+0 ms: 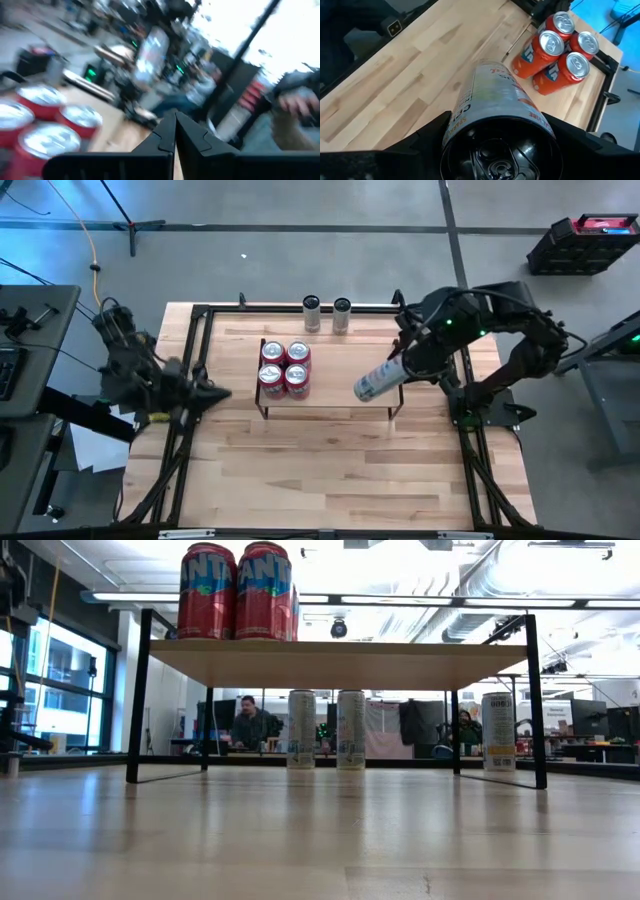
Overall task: Place canned beverage on shelf
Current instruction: Put the white yellow soda can on the shelf
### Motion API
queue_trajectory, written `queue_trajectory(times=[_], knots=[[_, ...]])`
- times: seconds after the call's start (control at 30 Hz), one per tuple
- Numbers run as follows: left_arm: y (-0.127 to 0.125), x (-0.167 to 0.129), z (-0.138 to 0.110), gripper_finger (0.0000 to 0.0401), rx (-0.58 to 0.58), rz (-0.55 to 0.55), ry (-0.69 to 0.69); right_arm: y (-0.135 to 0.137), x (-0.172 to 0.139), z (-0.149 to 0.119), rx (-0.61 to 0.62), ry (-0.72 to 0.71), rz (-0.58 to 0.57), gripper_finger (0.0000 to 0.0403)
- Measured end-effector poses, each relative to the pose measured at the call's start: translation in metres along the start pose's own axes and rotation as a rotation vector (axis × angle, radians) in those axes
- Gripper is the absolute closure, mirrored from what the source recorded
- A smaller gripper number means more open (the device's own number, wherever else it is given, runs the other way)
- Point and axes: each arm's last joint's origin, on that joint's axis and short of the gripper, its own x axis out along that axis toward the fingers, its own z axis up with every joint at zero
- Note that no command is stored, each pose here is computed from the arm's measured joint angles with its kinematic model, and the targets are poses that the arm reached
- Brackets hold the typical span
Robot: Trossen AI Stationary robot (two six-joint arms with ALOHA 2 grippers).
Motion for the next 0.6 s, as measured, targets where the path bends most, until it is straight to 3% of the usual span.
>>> queue_trajectory(times=[0.23,0.6], knots=[[0.017,-0.012,0.019,0.0400,0.026,0.153,-0.102,-0.007,0.018,0.004,0.013,0.036,0.026,0.0147],[0.017,-0.011,0.017,0.0400,0.194,0.183,-0.089,-0.020,0.036,0.004,0.091,0.094,0.013,0.0147]])
